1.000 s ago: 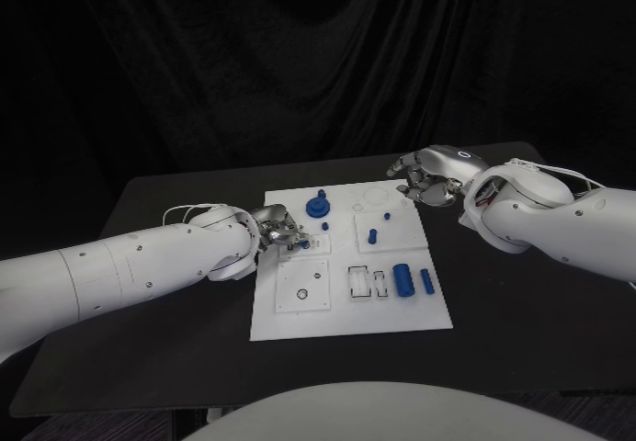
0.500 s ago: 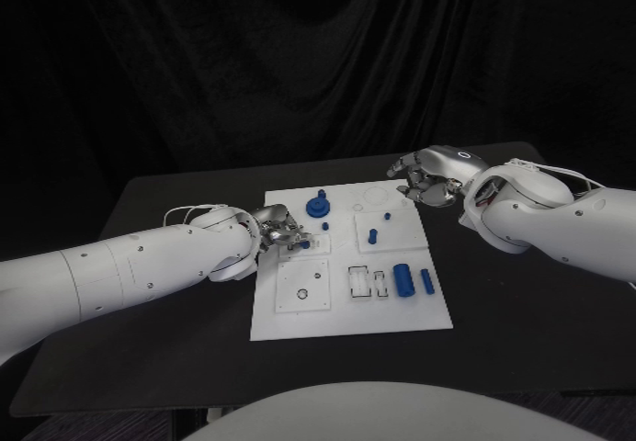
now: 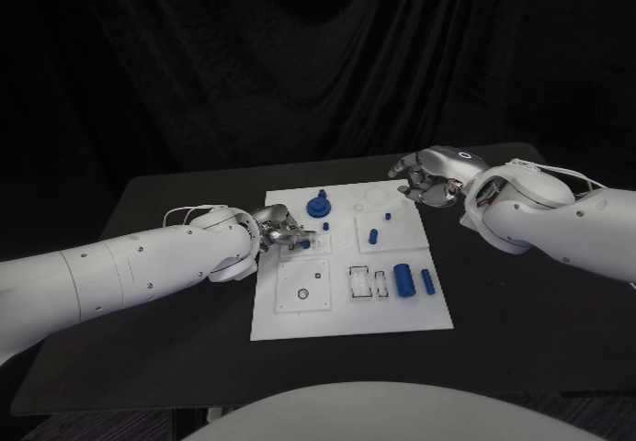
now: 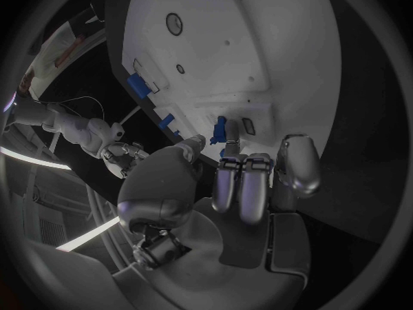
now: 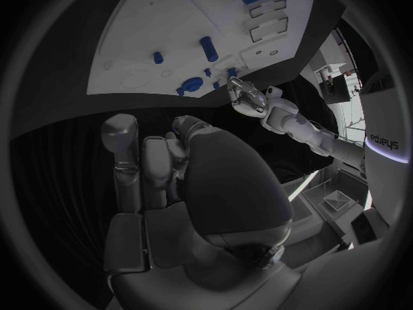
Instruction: Assemble the parts on the task board
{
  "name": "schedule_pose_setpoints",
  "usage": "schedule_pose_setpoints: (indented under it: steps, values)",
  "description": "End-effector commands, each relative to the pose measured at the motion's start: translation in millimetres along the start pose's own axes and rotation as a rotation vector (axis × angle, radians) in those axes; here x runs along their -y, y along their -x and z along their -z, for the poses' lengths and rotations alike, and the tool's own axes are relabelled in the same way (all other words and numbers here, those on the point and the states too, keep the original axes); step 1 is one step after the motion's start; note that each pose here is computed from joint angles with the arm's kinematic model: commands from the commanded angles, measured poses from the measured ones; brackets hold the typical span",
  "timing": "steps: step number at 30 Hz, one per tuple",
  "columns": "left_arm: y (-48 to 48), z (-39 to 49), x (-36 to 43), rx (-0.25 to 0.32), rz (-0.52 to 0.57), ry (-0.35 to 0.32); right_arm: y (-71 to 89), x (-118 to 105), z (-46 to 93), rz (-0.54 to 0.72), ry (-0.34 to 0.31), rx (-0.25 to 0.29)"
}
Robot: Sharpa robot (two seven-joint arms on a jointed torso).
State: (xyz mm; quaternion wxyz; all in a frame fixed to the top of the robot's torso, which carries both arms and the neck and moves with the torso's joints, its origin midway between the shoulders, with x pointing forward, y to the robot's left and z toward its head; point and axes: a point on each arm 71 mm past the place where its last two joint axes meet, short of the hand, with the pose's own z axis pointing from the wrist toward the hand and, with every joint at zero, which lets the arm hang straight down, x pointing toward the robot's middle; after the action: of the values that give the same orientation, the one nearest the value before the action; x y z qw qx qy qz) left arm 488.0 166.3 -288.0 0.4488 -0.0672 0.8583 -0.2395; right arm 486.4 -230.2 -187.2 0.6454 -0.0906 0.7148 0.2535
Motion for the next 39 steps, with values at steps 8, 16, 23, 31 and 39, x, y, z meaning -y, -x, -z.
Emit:
schedule_pose_setpoints:
  steps: [8, 16, 23, 31, 39]
  values:
    - [-3.4, 0.5, -1.6, -0.002, 0.005, -0.012, -1.6, 1.2, 0.2, 0.002, -0.019, -0.01]
    - [-1.4, 0.8, -0.1, 0.024, 0.011, -0.046, -1.6, 1.4, 0.2, 0.002, -0.021, -0.011]
    - [-0.7, 0.9, 0.1, 0.03, 0.012, -0.062, -1.8, 1.1, 0.2, 0.002, -0.02, -0.012]
    - [-0.7, 0.9, 1.5, 0.03, 0.012, -0.083, -1.9, 1.0, 0.3, 0.001, -0.02, -0.013]
    - [-1.7, 0.5, 1.6, 0.017, 0.009, -0.082, -2.1, 0.7, 0.3, 0.001, -0.019, -0.016]
